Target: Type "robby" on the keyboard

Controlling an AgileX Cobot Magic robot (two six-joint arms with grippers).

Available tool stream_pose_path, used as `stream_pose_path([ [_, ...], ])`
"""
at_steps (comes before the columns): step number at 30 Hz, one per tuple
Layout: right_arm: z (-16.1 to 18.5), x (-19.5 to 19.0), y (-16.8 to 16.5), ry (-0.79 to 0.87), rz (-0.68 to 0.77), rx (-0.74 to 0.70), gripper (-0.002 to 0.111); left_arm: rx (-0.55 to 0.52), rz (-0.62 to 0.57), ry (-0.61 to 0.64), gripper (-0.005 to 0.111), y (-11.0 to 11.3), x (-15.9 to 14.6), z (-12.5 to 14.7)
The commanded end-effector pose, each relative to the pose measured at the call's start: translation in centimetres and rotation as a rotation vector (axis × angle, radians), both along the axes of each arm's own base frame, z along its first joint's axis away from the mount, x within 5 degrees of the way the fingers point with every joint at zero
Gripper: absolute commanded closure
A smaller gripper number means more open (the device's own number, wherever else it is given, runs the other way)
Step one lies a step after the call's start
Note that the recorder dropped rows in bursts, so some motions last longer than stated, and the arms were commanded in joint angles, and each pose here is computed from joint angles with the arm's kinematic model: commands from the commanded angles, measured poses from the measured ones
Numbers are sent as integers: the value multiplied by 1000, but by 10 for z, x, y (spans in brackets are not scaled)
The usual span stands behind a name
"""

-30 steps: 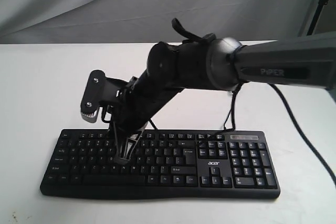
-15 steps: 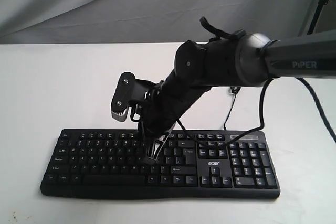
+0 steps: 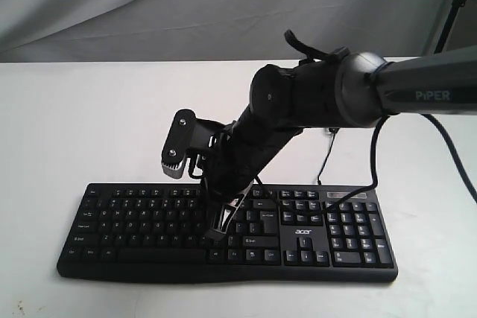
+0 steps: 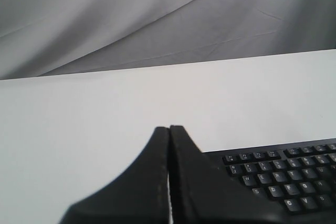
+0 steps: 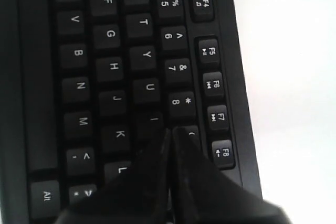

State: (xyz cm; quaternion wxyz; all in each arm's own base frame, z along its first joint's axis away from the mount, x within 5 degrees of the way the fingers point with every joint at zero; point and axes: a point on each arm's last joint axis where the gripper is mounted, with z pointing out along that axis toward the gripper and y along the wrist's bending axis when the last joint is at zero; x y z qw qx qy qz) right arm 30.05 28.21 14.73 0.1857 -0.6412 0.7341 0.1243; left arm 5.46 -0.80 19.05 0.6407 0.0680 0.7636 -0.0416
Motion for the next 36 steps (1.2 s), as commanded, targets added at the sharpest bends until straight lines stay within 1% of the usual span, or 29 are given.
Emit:
stream_pose_path([
  [1,2,0,-3,-7,2,-4,108,1,-6,-5,107,0,0,-1],
  [5,1,0,-3,-10,0,-4,108,1,-6,-5,107,0,0,-1],
  [9,-11,0,-1,13,1,-13,108,1,-6,-5,107,0,0,-1],
  [36,-13,-5,2,33,30,-28,108,1,-6,-5,107,0,0,-1],
])
